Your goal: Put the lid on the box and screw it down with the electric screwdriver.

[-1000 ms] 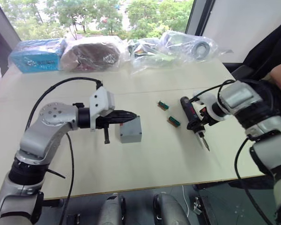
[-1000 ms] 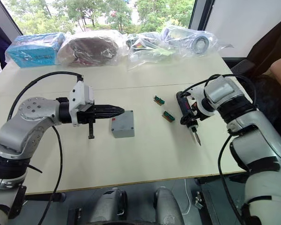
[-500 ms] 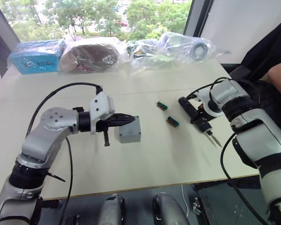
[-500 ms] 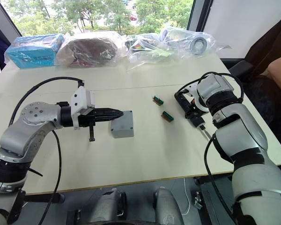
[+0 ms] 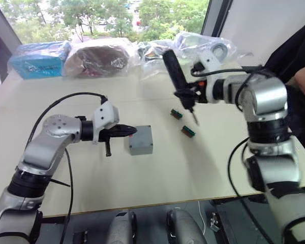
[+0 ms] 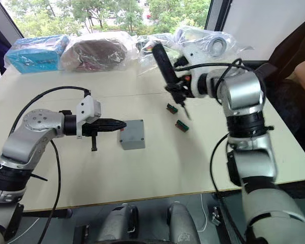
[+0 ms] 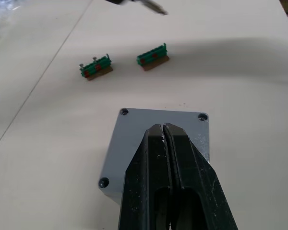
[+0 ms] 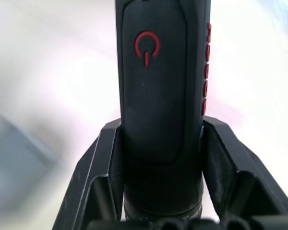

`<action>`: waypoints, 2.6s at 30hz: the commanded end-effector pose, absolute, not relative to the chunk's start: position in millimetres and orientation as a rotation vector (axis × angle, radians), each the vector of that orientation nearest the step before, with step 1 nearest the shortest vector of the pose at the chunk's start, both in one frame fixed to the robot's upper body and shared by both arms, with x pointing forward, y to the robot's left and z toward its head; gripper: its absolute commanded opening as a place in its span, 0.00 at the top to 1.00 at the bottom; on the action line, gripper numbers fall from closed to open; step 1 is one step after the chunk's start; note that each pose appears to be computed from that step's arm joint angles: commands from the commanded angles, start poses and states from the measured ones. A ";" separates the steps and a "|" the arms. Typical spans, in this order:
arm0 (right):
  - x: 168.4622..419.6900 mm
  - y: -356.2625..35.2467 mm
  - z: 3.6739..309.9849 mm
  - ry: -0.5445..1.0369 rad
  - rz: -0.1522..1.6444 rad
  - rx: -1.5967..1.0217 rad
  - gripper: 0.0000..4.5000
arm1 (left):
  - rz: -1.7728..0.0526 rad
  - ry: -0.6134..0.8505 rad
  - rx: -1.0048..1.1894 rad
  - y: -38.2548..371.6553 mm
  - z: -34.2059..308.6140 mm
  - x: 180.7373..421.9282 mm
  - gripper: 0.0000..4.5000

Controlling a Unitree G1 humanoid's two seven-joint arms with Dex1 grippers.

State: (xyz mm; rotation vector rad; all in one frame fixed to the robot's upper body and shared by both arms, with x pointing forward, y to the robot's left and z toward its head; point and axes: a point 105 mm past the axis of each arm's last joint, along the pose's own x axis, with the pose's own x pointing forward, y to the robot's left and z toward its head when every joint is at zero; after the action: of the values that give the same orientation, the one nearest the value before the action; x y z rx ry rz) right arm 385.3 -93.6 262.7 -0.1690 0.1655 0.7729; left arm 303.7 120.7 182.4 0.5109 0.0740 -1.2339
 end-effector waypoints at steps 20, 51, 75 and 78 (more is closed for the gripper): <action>324.6 -29.4 262.8 -0.463 0.885 0.048 0.62 | -1.169 0.163 0.461 115.9 149.5 331.7 1.00; 333.9 -20.0 230.7 -0.407 0.905 0.031 0.62 | -1.174 0.173 0.466 117.1 143.1 330.7 1.00; 355.5 -33.2 149.4 -0.057 0.800 -0.055 0.62 | -1.191 0.195 0.489 113.4 132.7 326.7 1.00; 354.0 -32.3 145.4 -0.037 0.799 -0.060 0.62 | -1.196 0.207 0.500 113.1 128.5 326.2 1.00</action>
State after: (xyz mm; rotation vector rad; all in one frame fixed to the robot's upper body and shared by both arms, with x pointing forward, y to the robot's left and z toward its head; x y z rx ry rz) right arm 348.4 -24.7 197.1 -0.0312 -0.2539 0.8341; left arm 329.2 115.0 135.1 0.4711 0.1865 -1.1784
